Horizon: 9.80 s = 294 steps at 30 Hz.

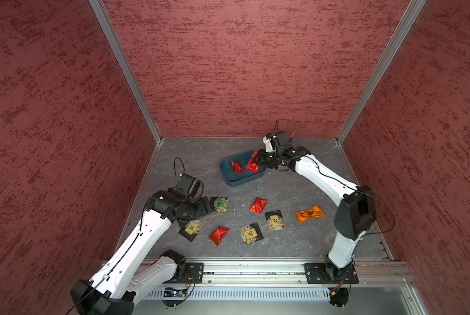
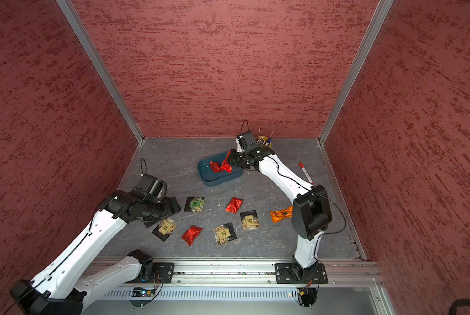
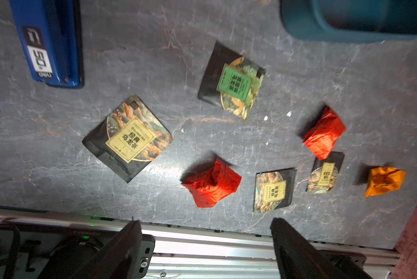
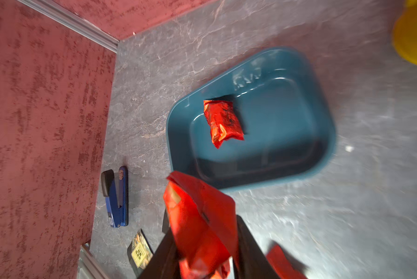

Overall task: Put the tea bags into the storage box
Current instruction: Place the tea bag in the storage box, then pick up the tea bag from the center of the board, then place the tea bag in the storage box, then pick up the tea bag from the center of the board, then place the tea bag in the storage box, then pick up the tea bag from the center of the board.

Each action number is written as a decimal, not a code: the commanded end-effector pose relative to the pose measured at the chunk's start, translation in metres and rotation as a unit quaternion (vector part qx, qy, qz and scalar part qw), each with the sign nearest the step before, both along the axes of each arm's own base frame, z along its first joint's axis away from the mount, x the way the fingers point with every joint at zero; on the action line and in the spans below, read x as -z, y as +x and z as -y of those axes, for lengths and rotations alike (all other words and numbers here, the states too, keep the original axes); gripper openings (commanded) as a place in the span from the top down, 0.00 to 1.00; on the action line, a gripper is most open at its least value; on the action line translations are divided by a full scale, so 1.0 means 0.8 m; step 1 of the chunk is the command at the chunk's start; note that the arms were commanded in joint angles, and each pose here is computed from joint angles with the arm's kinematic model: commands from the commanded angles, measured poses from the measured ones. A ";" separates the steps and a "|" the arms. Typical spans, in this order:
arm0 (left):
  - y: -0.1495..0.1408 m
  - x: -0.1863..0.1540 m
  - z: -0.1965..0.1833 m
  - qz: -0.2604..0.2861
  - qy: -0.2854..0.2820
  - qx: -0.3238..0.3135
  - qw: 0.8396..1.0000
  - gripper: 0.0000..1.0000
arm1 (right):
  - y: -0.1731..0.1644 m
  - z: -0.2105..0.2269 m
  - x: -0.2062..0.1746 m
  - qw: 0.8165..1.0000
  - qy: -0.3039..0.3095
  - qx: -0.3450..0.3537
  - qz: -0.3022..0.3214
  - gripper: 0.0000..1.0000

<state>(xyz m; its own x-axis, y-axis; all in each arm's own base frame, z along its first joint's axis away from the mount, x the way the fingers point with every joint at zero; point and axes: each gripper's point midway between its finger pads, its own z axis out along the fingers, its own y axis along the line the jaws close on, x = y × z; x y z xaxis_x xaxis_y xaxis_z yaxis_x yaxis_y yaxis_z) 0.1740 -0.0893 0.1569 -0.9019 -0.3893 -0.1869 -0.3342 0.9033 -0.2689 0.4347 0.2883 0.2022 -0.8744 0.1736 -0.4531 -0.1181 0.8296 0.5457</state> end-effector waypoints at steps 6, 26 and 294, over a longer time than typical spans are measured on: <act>0.006 0.052 0.029 -0.016 -0.004 0.024 1.000 0.11 | 0.058 -0.011 0.066 0.996 -0.075 0.006 -0.046 0.65; -0.004 0.125 0.057 -0.060 0.010 0.104 0.993 0.08 | 0.095 0.012 0.052 0.993 -0.104 0.060 -0.015 0.27; 0.023 0.186 -0.065 -0.080 -0.081 -0.209 0.971 0.04 | -0.251 -0.249 0.176 0.967 0.068 -0.180 -0.169 0.45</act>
<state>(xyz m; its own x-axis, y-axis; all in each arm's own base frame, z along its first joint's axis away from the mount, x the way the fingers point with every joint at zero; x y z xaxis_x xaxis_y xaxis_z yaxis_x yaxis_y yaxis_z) 0.1997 -0.0354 0.0258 -0.6565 -0.7543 0.0102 -0.7155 0.6184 -0.3250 0.2359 0.4765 0.0519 -0.9838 -0.1288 -0.1243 -0.1789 0.7328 0.6565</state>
